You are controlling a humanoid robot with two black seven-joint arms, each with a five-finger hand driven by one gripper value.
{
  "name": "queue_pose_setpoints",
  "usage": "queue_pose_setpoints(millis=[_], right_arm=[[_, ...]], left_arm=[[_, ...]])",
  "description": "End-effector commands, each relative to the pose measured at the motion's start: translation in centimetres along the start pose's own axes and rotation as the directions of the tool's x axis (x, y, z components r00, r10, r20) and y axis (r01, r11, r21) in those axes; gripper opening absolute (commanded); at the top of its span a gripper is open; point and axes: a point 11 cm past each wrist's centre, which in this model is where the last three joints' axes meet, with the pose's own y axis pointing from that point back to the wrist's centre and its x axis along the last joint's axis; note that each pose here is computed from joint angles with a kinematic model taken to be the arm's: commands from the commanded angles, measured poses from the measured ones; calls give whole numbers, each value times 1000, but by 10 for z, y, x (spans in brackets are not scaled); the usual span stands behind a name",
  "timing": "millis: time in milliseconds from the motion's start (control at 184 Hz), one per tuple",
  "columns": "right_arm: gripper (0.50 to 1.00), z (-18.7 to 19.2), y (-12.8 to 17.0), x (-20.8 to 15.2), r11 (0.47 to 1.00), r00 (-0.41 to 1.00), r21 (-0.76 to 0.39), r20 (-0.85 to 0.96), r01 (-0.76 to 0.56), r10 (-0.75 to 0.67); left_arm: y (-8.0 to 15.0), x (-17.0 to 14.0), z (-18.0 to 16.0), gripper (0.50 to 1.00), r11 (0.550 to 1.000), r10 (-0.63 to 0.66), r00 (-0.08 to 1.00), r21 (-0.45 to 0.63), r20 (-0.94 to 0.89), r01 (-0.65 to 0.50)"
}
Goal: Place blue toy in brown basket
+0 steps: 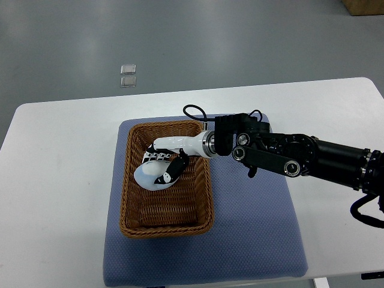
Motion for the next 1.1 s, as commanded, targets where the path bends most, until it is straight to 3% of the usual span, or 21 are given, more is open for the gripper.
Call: queue_pose_setpoints(millis=[0, 136, 260, 298, 688, 911, 1095], right_arm=[[797, 0, 0, 0, 1000, 1000, 3, 2, -1, 1], [854, 2, 3, 5, 1000, 1000, -1, 1, -9, 9], [866, 2, 6, 10, 1000, 1000, -5, -3, -10, 10], [895, 4, 9, 14, 1000, 1000, -8, -5, -16, 16], [901, -11, 56, 87, 993, 994, 17, -3, -113, 113], [901, -2, 95, 129, 966, 955, 67, 178, -251, 236], [901, 36, 121, 154, 883, 756, 105, 569, -458, 324]], left_arm=[[0, 0, 0, 1000, 1000, 0, 1000, 0, 0, 0], [0, 0, 0, 1000, 1000, 0, 1000, 0, 0, 0], [0, 0, 0, 1000, 1000, 0, 1000, 0, 0, 0], [0, 0, 0, 1000, 1000, 2, 1000, 0, 0, -2], [0, 0, 0, 1000, 1000, 2, 1000, 0, 0, -2], [0, 0, 0, 1000, 1000, 2, 1000, 0, 0, -2], [0, 0, -1, 1000, 1000, 0, 1000, 2, 0, 0]])
